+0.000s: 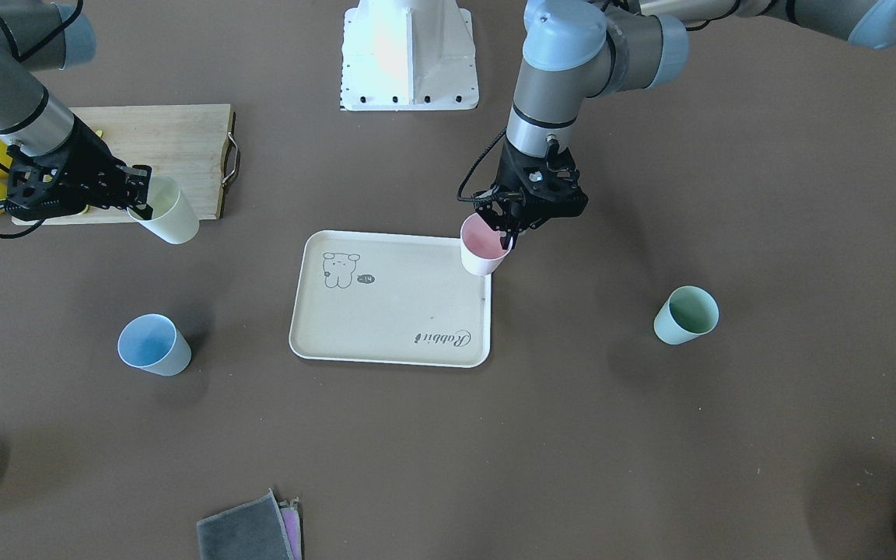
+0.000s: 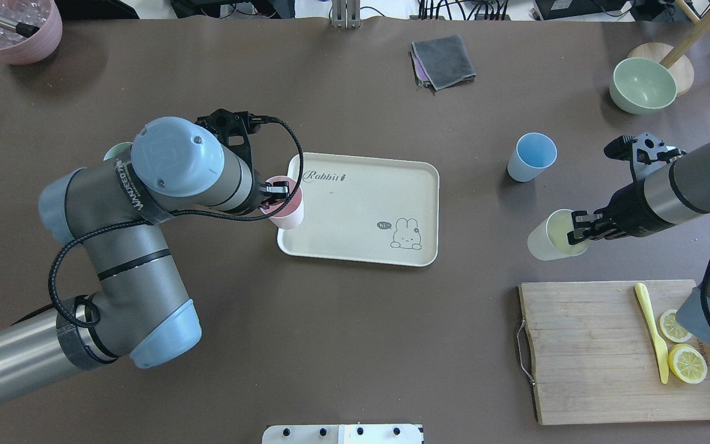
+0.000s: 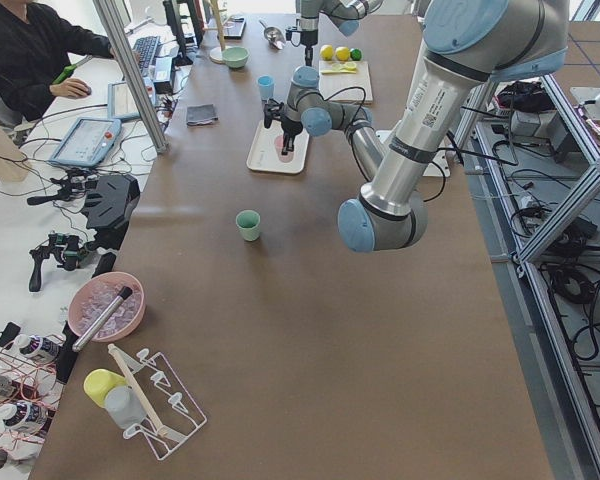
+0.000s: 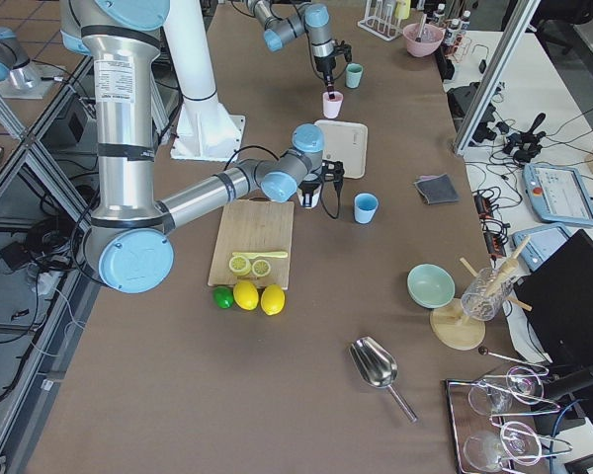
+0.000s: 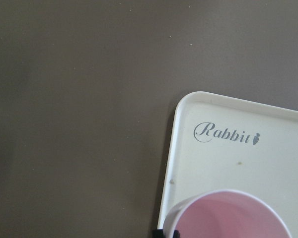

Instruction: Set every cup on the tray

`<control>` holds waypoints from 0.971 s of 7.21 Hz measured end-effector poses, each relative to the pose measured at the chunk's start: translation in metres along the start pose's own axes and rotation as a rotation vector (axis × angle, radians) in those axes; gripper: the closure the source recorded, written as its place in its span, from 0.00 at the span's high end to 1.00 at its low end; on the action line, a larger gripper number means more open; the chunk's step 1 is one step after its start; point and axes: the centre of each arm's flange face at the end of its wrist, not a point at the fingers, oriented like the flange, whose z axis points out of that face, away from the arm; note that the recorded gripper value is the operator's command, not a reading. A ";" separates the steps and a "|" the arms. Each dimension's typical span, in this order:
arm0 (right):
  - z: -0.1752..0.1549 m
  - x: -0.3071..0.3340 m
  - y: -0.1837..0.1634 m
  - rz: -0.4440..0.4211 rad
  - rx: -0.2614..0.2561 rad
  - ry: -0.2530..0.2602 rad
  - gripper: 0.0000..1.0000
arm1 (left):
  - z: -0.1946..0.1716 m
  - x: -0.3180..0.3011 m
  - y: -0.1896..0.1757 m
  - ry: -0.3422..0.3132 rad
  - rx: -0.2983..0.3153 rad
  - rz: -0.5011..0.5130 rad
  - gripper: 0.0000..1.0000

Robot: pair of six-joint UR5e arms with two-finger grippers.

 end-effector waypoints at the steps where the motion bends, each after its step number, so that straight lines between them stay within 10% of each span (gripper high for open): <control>1: -0.013 -0.005 -0.007 0.003 0.006 -0.025 0.00 | 0.009 0.005 0.009 -0.002 0.000 0.012 0.00; 5: -0.030 -0.041 -0.023 -0.017 0.029 -0.067 0.00 | 0.033 0.027 0.026 -0.006 -0.015 0.019 0.00; 6: -0.033 -0.054 -0.028 -0.005 0.029 -0.069 0.00 | 0.038 0.032 0.026 -0.002 -0.012 0.003 0.27; 7: -0.035 -0.067 -0.031 0.010 0.029 -0.072 0.00 | 0.040 0.034 0.026 0.000 -0.008 -0.005 0.94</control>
